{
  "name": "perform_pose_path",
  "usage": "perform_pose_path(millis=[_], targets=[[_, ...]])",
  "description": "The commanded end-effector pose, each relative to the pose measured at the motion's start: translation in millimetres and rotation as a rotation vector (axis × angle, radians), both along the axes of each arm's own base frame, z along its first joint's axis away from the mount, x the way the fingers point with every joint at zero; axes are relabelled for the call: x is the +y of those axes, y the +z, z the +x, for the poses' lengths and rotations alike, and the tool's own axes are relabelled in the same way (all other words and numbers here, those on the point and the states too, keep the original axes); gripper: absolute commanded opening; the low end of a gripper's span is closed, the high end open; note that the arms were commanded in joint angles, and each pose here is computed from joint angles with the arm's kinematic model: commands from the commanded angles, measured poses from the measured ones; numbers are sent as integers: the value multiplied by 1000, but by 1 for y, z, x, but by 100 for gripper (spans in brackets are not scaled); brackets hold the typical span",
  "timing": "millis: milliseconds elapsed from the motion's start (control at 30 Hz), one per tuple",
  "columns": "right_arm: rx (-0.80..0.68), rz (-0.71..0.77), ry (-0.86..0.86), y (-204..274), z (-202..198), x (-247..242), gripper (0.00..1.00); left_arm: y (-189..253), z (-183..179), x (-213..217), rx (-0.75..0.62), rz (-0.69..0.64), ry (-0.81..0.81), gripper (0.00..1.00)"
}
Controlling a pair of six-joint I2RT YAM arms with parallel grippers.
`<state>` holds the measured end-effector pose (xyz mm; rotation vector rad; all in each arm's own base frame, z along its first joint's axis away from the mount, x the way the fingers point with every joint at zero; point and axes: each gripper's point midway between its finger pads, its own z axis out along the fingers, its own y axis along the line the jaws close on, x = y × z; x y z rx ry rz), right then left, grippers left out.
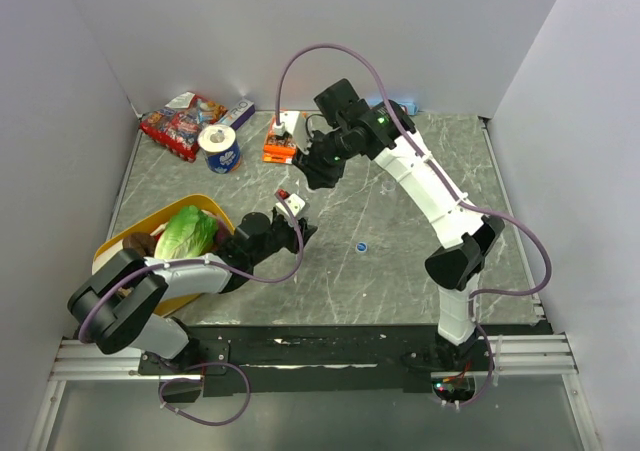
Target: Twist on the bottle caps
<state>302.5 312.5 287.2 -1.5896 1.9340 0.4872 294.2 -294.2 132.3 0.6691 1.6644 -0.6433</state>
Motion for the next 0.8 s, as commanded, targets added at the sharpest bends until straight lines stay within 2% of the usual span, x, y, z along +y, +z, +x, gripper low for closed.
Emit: perform_pose_path(millis=[0, 267, 467, 567, 767], targets=[[397, -146, -14, -41, -72, -17, 10, 97, 14, -13, -252, -210, 17, 1], [413, -160, -59, -45, -70, -17, 11, 96, 18, -16, -243, -225, 25, 1], [338, -152, -74, -35, -62, -19, 13, 89, 17, -19, -208, -226, 14, 1], [326, -154, -79, -35, -59, -20, 20, 86, 13, -20, -195, -225, 0, 1], [285, -106, -62, -19, -58, -16, 48, 74, 6, -22, -163, -204, -33, 1]])
